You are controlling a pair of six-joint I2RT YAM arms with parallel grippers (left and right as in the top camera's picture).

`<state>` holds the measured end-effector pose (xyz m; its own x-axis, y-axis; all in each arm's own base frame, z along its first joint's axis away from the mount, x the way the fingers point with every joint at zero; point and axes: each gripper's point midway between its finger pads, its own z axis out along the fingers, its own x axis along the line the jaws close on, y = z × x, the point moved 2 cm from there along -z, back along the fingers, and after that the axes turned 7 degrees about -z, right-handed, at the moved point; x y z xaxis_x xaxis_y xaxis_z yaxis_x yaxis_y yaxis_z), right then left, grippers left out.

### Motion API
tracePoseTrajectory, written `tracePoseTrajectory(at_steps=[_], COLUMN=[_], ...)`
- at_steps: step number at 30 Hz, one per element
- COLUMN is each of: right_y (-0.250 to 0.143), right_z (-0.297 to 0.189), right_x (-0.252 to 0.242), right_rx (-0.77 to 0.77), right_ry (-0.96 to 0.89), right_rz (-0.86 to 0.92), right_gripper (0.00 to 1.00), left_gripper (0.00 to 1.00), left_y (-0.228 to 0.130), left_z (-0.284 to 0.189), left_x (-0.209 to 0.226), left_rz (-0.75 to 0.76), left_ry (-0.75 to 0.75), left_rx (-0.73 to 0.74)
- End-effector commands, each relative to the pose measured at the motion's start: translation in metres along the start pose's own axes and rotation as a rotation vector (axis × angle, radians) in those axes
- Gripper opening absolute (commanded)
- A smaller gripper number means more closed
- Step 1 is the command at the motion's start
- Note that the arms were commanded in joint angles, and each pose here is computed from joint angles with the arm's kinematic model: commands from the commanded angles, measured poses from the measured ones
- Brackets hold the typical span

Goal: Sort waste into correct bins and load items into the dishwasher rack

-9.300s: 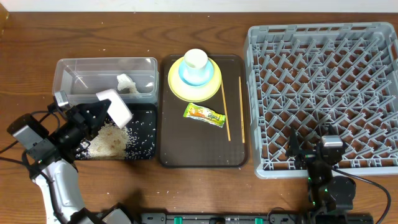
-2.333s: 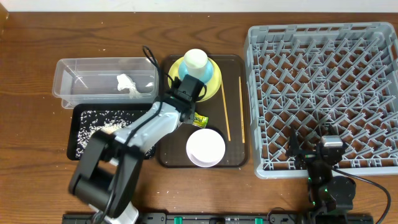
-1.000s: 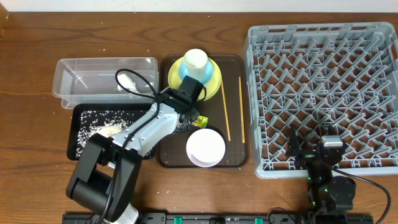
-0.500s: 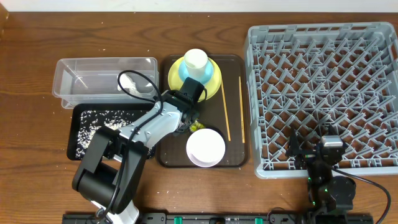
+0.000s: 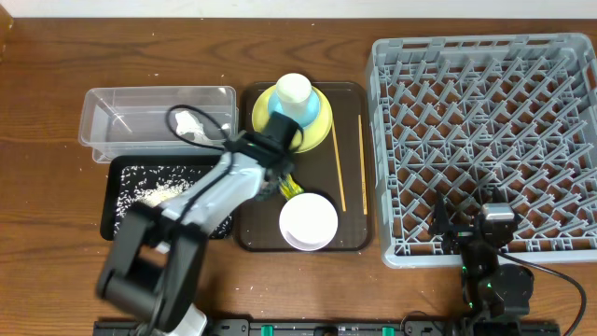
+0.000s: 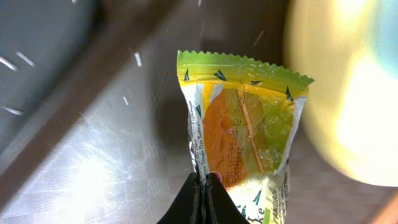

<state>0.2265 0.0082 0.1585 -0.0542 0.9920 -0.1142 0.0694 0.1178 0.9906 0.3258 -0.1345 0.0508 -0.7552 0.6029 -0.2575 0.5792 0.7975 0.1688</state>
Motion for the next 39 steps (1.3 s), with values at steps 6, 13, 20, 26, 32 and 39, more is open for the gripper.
tracePoseTrajectory(at_steps=[6, 13, 20, 26, 32, 39], right_y=[-0.001, -0.001, -0.001, -0.001, -0.001, -0.001], right_z=[0.0, 0.0, 0.0, 0.0, 0.0, 0.0], right_x=[0.001, 0.001, 0.001, 0.001, 0.001, 0.001], right_rx=[0.004, 0.004, 0.004, 0.004, 0.004, 0.004], right_ry=[0.003, 0.003, 0.003, 0.003, 0.003, 0.003], right_rz=[-0.014, -0.014, -0.014, -0.014, -0.014, -0.014], right_gripper=[0.99, 0.99, 0.99, 0.99, 0.99, 0.99], left_gripper=[0.06, 0.06, 0.06, 0.06, 0.06, 0.06], left_y=[0.085, 0.151, 0.184, 0.205, 0.216, 0.188], left_z=[-0.088, -0.109, -0.106, -0.117, -0.124, -0.113], left_x=[-0.002, 0.019, 0.026, 0.018, 0.016, 0.006], left_rz=[-0.173, -0.351, -0.427, -0.457, -0.466, -0.352], left_ry=[-0.221, -0.284, -0.31, -0.397, -0.424, -0.438], left_rx=[-0.201, -0.318, -0.369, -0.43, -0.48, -0.31])
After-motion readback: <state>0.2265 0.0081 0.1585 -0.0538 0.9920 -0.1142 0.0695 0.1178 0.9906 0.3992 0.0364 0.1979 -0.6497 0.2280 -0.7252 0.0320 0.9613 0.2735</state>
